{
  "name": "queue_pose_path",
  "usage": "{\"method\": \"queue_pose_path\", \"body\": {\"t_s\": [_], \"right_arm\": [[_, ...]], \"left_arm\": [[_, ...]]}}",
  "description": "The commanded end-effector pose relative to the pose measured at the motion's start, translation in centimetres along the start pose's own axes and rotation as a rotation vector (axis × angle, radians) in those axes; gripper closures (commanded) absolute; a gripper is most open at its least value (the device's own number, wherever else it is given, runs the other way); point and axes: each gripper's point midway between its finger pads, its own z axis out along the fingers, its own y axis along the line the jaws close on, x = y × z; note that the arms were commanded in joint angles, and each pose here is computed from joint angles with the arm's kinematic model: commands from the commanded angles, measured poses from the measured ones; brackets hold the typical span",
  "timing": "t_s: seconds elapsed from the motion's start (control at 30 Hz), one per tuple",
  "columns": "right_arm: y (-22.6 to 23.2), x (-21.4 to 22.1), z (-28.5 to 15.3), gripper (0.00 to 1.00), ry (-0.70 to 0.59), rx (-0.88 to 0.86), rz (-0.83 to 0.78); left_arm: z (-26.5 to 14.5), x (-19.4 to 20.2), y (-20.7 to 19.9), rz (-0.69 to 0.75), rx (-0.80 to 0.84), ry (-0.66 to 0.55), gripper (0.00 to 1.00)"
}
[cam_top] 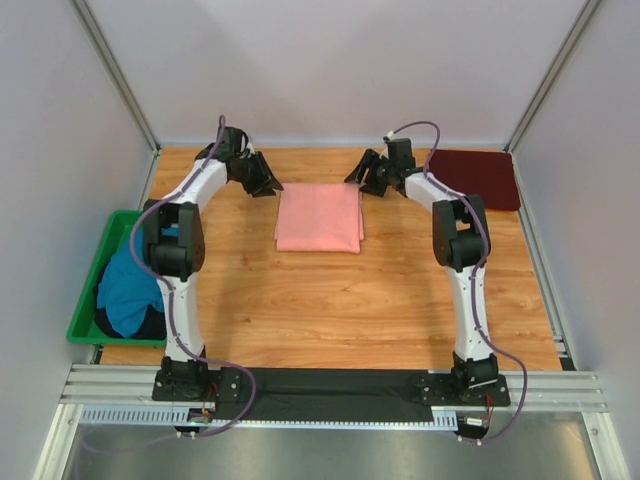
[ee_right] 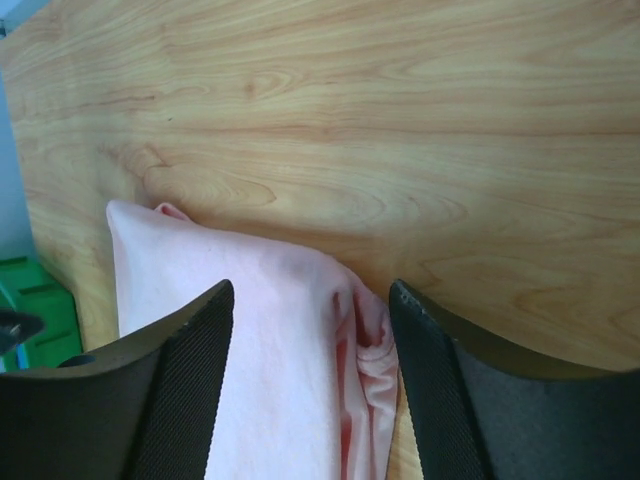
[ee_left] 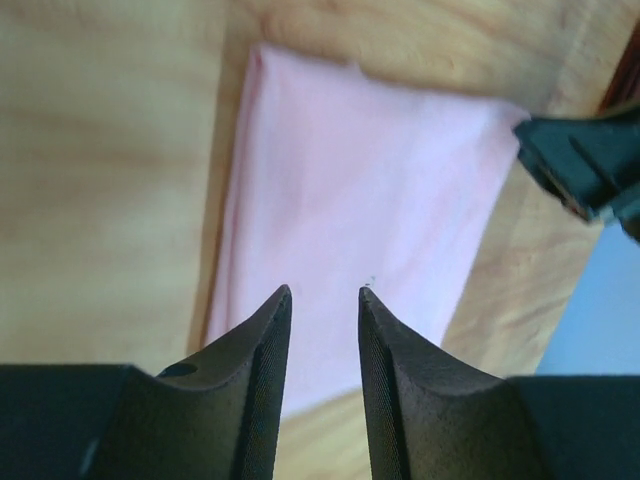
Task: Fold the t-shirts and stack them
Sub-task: Fold the tshirt, then neatly place the folded tshirt to the corner
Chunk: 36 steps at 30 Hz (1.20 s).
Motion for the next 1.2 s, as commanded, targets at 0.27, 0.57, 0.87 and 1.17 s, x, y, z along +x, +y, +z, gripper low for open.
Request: {"method": "queue_pose_path", "body": {"t_s": [0.27,0.57,0.87,1.17], "right_arm": [[0.5,3.0,-4.8,0.30,0.187,-0.060,-0.087],[-1.6,6.9,-5.0,0.30,0.289,0.037,-0.132],[-2.6,12.7,-6.2,0.32,0.346,0.090,-0.122],[-4.0,13.7,-4.9,0.35,0.306,0.106,-0.091]], "left_arm": [[-2.1,12.5,-1.2,-0.039,0.030,0.198,0.61],[-5.7,14.9,-1.3,0.023,0.026,0.219,0.61],[-9.2,15.9,-0.2,0.091,-0.043,0.177,0.61],[-11.3,15.0,-0.1,0.126,-0.107,0.133,0.61]]}}
